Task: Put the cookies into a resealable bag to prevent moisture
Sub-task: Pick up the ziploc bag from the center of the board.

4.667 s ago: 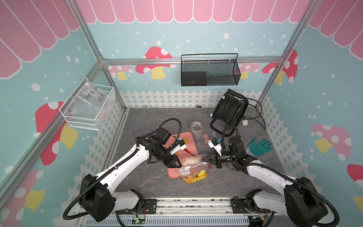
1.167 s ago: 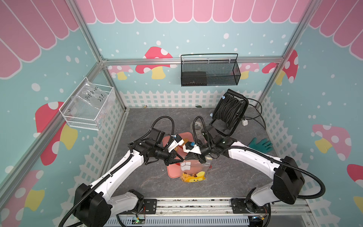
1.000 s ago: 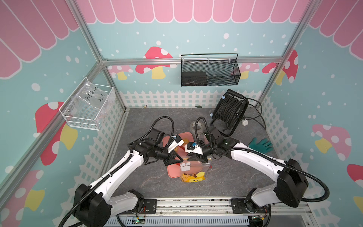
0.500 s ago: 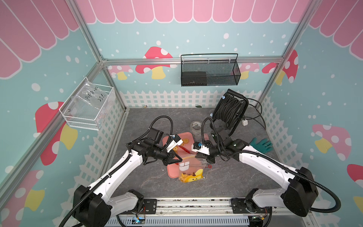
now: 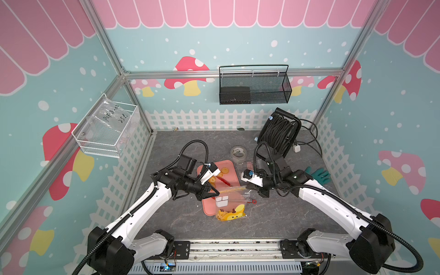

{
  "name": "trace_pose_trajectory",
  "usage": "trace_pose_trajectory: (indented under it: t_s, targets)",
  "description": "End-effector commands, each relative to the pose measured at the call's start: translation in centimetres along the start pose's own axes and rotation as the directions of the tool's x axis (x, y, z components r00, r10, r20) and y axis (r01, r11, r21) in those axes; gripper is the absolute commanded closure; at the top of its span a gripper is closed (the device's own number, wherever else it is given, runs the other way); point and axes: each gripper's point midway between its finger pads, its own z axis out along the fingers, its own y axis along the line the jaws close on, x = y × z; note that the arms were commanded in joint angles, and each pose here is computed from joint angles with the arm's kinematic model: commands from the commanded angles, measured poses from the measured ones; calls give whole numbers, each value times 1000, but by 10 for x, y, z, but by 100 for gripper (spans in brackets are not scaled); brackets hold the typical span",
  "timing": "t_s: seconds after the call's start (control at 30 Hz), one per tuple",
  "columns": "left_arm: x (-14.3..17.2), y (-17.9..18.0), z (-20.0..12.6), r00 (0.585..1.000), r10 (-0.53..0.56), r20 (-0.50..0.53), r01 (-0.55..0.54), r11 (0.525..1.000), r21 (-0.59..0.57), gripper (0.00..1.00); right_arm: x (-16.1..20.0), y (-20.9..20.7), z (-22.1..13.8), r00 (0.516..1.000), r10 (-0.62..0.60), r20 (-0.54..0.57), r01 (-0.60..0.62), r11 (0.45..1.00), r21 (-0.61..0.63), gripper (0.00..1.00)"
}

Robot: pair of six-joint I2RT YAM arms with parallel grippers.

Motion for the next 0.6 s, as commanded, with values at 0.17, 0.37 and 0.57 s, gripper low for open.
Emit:
trace_pose_trajectory:
  t_s: [0.17, 0.37, 0.57]
  targets:
    - [-13, 9, -44, 999, 6, 47, 1, 990, -139, 100, 16, -9, -11, 998, 46, -32, -44, 997, 66, 73]
    - [-32, 34, -103, 988, -25, 155, 79, 933, -352, 100, -7, -48, -32, 985, 132, 112, -158, 947, 280, 45]
    - [-64, 96, -164, 968, -24, 249, 172, 783, -597, 100, -2, -77, -41, 943, 260, 206, -322, 865, 384, 34]
